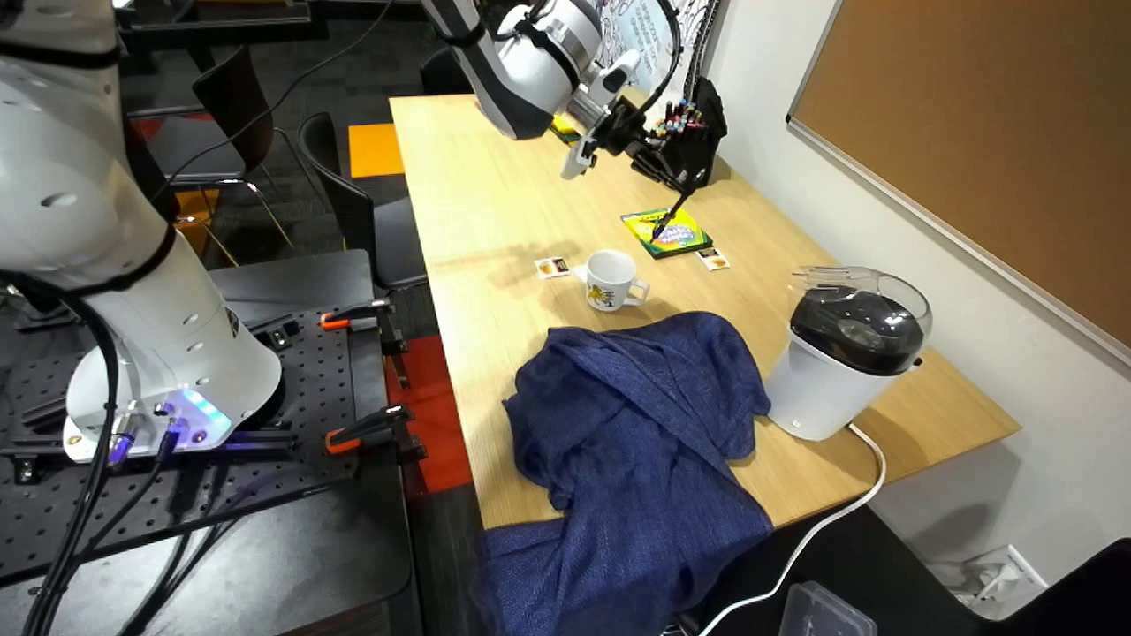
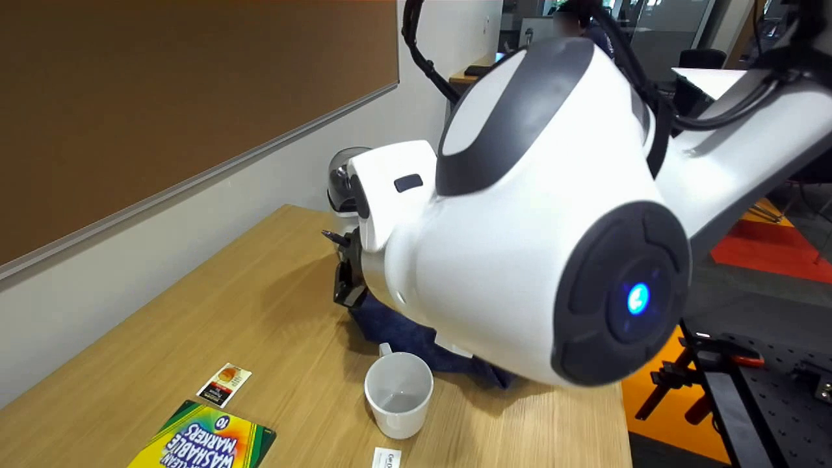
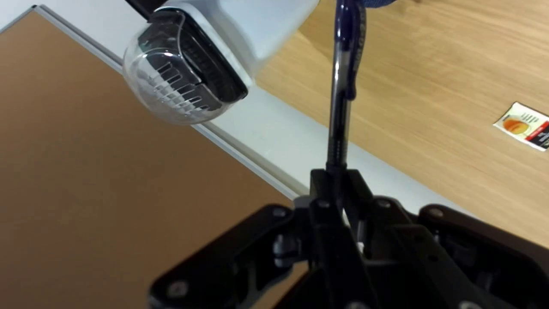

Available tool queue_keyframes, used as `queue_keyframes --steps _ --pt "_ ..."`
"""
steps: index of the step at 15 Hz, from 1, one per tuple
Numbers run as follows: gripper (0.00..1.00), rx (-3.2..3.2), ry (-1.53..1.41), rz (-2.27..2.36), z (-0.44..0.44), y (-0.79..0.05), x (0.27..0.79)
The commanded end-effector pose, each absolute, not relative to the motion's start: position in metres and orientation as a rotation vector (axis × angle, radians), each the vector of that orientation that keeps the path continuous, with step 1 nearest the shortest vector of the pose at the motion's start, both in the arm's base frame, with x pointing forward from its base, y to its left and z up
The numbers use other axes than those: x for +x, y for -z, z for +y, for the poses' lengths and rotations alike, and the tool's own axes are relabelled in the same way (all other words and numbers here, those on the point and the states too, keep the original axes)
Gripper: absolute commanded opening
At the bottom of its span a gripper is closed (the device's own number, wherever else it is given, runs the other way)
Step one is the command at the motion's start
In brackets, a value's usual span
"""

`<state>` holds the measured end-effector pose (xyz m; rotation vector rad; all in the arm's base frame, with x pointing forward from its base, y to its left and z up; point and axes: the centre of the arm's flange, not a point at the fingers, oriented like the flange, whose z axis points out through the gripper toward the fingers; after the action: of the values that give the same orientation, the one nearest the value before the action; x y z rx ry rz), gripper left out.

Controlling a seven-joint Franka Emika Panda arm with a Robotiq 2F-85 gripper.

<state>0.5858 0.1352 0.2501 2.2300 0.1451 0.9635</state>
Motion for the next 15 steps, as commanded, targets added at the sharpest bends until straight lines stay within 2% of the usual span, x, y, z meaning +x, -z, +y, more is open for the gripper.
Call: queue_keyframes --steps 1,9,10,13,14,15 --pt "0.03 2.112 -1.025 0.044 0.150 -0.236 0.583" --pt "0.03 2.102 -1.054 0.008 0.165 -0.217 0.573" --pt "0.13 2.104 -1.053 0.012 0.167 -0.214 0.572" --pt "0.13 2.106 -1.050 0.012 0.166 -0.212 0.572" --pt "0.03 2.106 -1.049 0.012 0.166 -0.212 0.572" --pt "0.03 2.088 -1.075 0.005 0.167 -0.212 0.571"
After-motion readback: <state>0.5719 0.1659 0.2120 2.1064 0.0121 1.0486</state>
